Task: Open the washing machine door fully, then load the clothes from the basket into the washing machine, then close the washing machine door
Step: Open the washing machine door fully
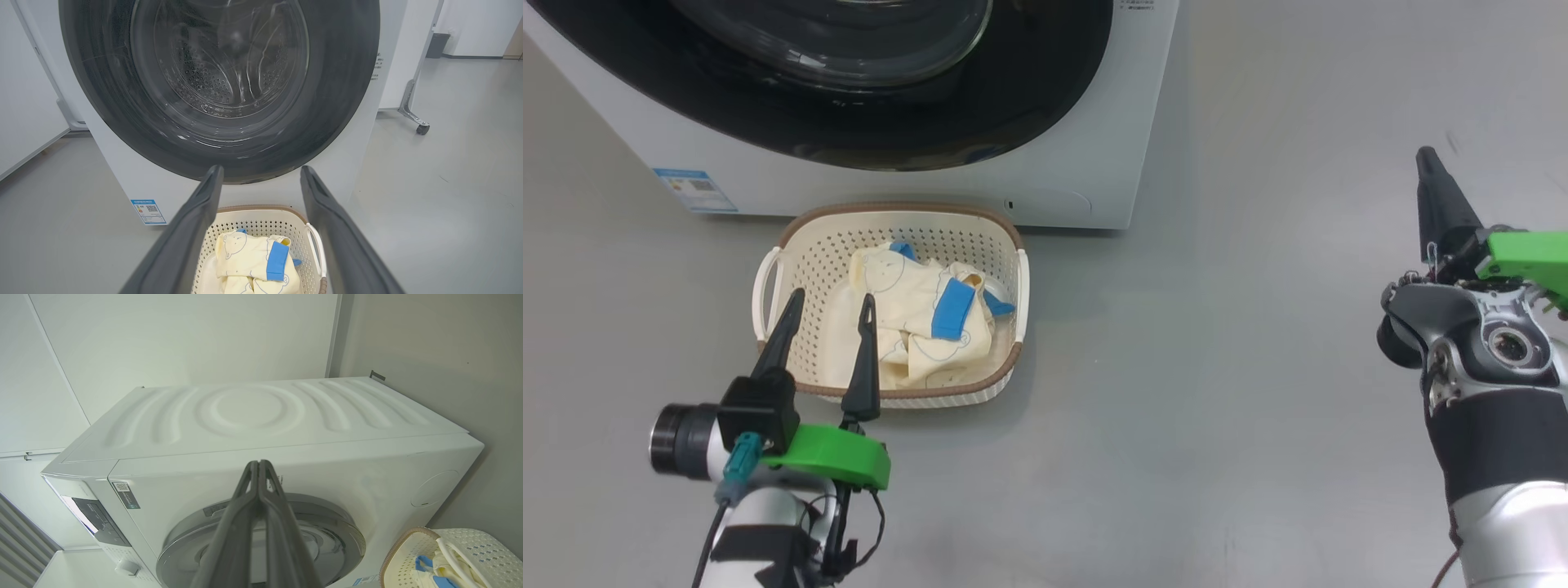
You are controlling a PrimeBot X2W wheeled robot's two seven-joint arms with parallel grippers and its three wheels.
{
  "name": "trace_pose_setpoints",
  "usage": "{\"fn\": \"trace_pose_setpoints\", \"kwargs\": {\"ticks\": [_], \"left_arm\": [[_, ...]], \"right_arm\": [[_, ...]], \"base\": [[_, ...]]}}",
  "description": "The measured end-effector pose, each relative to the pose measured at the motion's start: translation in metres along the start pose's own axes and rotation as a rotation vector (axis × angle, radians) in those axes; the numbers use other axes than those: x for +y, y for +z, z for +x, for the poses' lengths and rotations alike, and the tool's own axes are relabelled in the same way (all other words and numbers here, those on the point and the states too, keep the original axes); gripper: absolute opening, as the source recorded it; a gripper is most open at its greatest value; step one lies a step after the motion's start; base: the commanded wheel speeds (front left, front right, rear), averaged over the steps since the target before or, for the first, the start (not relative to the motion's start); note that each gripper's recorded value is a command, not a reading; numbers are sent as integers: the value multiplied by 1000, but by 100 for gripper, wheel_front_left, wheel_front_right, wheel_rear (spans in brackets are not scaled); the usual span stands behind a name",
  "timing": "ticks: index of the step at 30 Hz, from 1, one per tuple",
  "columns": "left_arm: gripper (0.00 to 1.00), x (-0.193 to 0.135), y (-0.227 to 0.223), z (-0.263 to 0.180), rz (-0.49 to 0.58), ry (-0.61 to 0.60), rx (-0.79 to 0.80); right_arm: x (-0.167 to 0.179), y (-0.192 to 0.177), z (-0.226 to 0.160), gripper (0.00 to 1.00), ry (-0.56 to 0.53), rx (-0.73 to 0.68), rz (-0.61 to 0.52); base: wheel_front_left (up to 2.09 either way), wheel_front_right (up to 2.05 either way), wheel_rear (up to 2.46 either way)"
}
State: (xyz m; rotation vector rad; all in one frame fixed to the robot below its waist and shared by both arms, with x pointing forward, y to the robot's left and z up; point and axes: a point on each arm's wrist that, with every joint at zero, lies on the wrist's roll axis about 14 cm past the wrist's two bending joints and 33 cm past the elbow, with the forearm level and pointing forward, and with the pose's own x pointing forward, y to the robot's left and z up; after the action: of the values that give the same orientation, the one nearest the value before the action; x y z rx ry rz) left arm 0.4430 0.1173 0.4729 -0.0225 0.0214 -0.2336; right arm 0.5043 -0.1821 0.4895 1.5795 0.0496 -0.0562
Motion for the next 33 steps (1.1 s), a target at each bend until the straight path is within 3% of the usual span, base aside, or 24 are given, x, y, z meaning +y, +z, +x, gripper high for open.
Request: {"fn": "trace_pose_setpoints", "kwargs": {"ticks": [16, 33], "left_arm": [[100, 13, -8, 4, 10, 29, 18], [100, 30, -20, 10, 7, 76, 45]], "right_arm": [[24, -77, 71, 0, 26, 279, 152], [59, -175, 134, 0, 62, 579, 94]], "base": [[0, 0, 0], [0, 0, 0]]}}
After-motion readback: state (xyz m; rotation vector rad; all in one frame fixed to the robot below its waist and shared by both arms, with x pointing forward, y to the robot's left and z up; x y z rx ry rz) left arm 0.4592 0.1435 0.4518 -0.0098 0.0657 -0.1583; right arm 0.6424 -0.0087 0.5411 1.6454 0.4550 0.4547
